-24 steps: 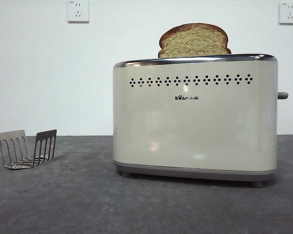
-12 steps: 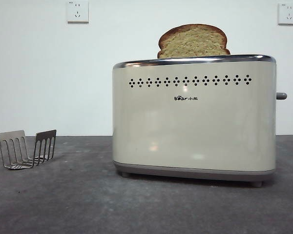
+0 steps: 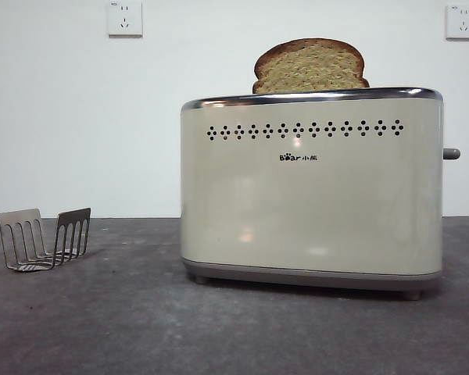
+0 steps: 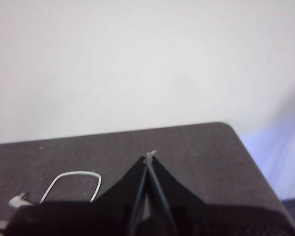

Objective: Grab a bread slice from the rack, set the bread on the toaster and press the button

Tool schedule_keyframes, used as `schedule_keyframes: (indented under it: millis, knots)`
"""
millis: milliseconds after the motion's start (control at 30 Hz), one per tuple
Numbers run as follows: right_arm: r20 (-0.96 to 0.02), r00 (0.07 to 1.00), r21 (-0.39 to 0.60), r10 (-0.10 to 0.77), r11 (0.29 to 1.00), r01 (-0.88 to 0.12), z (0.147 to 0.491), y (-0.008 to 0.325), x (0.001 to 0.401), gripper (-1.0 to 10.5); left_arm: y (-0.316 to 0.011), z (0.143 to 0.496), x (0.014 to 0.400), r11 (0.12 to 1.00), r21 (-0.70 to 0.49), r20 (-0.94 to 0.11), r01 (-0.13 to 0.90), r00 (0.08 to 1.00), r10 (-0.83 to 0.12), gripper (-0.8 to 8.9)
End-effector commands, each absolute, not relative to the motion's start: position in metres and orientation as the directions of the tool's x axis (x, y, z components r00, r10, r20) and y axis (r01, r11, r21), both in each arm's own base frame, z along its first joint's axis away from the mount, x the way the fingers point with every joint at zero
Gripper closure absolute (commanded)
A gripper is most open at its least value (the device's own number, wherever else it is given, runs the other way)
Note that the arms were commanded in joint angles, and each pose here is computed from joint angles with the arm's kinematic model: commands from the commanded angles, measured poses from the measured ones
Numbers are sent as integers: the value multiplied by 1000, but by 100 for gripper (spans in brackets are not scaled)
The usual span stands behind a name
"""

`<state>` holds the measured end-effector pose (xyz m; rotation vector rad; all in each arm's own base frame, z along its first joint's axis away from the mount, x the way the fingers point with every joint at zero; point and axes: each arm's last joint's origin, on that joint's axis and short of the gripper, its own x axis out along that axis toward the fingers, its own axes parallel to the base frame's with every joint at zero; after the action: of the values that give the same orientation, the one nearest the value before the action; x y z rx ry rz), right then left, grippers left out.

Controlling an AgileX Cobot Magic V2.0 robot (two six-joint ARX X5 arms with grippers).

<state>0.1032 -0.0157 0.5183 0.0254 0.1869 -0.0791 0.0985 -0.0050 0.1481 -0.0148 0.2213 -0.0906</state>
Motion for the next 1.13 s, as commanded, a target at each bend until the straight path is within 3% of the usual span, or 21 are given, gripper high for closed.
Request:
schedule_keyframes:
  millis: [33, 167, 400, 600, 867, 1133]
  knots:
    - [-153, 980, 1, -130, 991, 131, 489, -17, 104, 946, -5, 145, 99, 996, -30, -222, 87, 971, -92, 817]
    - [-71, 982, -9, -175, 985, 175, 437, -19, 108, 946, -5, 145, 99, 996, -30, -222, 87, 971, -91, 817]
    - [33, 996, -12, -84, 996, 85, 305, -18, 119, 946, -5, 145, 99, 996, -30, -222, 87, 971, -92, 817]
    - [20, 997, -11, -78, 997, 79, 218, -17, 111, 946, -5, 145, 99, 996, -30, -222, 87, 971, -91, 817]
    - [15, 999, -23, -50, 998, 51, 182, -11, 102, 946, -5, 145, 99, 996, -30, -222, 87, 971, -92, 817]
    - [-64, 997, -51, -31, 998, 28, 163, -4, 100, 946, -5, 145, 99, 996, -30, -223, 87, 971, -92, 817]
